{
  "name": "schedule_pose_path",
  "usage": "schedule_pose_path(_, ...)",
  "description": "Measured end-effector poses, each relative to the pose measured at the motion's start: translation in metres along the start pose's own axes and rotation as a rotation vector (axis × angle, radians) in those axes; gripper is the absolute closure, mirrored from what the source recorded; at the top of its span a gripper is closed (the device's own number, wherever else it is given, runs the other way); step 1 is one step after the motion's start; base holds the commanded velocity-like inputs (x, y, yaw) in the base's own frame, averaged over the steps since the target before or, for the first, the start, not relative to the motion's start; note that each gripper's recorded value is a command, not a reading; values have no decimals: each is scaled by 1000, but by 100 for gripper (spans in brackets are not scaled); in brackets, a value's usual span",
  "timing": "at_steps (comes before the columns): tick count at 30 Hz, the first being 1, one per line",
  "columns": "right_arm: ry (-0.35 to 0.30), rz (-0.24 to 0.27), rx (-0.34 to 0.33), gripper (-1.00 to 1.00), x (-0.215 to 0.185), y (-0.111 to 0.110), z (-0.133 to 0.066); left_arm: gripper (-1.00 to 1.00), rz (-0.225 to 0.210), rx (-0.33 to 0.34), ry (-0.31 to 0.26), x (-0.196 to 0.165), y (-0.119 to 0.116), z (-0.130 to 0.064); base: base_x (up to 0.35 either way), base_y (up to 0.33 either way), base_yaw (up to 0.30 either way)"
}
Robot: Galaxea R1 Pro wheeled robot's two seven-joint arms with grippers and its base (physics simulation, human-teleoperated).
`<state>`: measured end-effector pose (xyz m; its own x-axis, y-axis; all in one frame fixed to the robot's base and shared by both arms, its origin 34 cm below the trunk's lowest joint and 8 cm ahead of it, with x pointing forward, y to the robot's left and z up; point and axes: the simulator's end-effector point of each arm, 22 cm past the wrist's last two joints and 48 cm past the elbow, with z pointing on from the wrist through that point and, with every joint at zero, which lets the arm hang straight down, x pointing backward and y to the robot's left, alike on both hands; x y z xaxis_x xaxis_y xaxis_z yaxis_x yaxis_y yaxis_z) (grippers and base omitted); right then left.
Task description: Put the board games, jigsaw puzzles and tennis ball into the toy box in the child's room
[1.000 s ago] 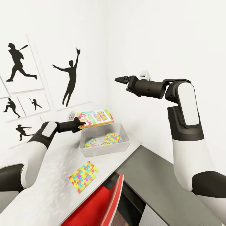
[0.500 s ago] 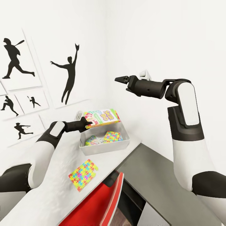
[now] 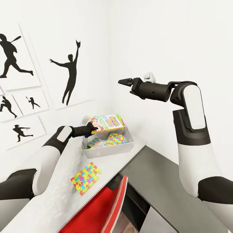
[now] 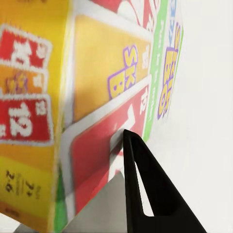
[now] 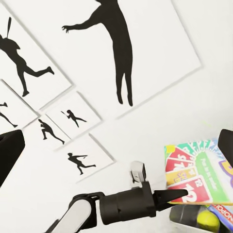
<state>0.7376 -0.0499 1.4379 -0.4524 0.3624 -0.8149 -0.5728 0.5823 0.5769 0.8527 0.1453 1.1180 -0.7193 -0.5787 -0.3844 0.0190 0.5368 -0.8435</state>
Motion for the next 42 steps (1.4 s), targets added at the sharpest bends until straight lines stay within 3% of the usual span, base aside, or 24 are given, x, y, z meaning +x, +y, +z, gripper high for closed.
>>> schedule_pose_path(9,7,8,4,-100,4,-8,4,100,-2,-18,-1,9,9,13,0,0,0)
schedule_pose_path(42,36,44,18,-100,22,-38,21,100,-27,-53,18,17,45,29,0,0,0)
